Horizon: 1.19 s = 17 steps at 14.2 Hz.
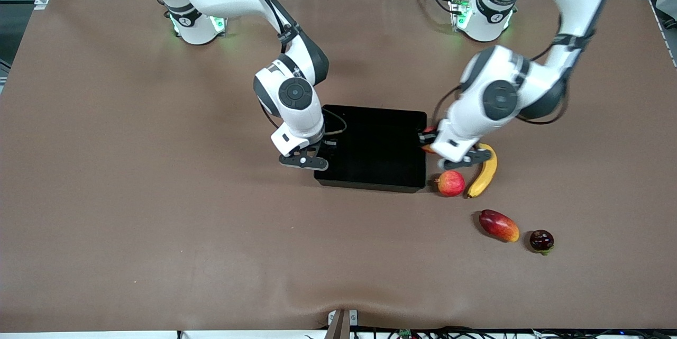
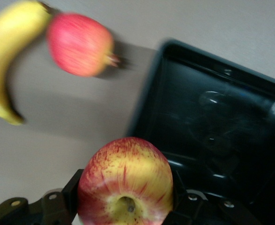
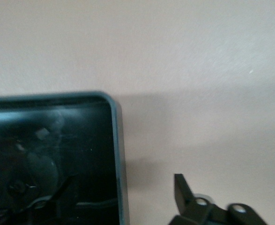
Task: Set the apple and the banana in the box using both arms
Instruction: 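Lower the apple into the box with the left gripper while the right gripper withdraws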
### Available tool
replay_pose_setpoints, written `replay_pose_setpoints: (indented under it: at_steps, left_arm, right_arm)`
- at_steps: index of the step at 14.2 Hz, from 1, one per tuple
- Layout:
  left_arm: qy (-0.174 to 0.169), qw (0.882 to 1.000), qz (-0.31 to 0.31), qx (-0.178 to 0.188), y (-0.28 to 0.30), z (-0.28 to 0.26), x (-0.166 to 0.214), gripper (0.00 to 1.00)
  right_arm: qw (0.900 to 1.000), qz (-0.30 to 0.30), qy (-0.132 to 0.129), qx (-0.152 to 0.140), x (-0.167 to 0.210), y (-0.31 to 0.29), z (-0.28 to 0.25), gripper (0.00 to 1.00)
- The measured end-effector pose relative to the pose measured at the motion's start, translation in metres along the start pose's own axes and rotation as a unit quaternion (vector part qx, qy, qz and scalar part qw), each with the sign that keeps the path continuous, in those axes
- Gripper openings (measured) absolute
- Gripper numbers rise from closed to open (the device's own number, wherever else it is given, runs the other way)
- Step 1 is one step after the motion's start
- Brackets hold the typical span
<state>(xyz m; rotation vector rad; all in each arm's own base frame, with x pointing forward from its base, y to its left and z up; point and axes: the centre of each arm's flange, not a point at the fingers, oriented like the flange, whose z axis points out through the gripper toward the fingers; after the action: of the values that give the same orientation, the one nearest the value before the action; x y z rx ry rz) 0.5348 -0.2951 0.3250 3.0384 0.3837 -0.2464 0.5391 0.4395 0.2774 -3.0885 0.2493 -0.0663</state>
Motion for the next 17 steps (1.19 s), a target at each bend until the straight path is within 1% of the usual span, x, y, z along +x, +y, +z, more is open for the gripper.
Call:
replay_pose_setpoints:
  at_steps: [2, 3, 5, 6, 9, 11, 12, 14, 15, 17]
  left_arm:
    - [0.01, 1.0, -0.012, 0.005, 0.024, 0.025, -0.013, 0.75]
    - [0.016, 1.0, -0.014, 0.014, 0.032, 0.04, -0.019, 0.75]
    - [0.024, 0.999, -0.015, 0.037, 0.04, 0.07, -0.025, 0.75]
    - [0.026, 0.999, -0.018, 0.04, 0.041, 0.084, -0.024, 0.75]
    - [0.024, 0.999, -0.014, 0.04, 0.043, 0.121, -0.021, 0.75]
    - [0.021, 0.999, -0.018, 0.037, 0.046, 0.132, -0.02, 0.75]
    - [0.024, 0.999, -0.021, 0.034, 0.047, 0.129, -0.017, 0.82]
    - [0.036, 0.999, -0.027, 0.021, 0.05, 0.113, -0.005, 0.99]
    - [0.046, 0.998, -0.031, 0.017, 0.052, 0.098, 0.001, 1.0]
    - [0.061, 0.997, -0.045, 0.027, 0.045, 0.057, 0.017, 1.0]
  right_arm:
    - [1.0, 0.016, 0.002, 0.001, 0.019, 0.017, -0.026, 1.0]
    - [1.0, 0.02, -0.001, -0.003, 0.031, 0.031, -0.038, 1.0]
    - [1.0, 0.001, -0.018, -0.018, 0.055, 0.067, -0.055, 1.0]
    - [0.999, -0.01, -0.025, -0.024, 0.068, 0.086, -0.058, 1.0]
    - [0.998, -0.029, -0.036, -0.031, 0.103, 0.142, -0.05, 1.0]
    - [0.998, -0.047, -0.038, -0.03, 0.13, 0.191, -0.044, 1.0]
    - [0.998, -0.052, -0.029, -0.026, 0.147, 0.218, -0.043, 1.0]
    - [0.998, -0.06, 0.008, -0.014, 0.178, 0.266, -0.039, 1.0]
    - [0.998, -0.062, 0.027, -0.011, 0.189, 0.284, -0.034, 1.0]
    - [0.997, -0.054, 0.058, -0.007, 0.206, 0.309, -0.017, 1.0]
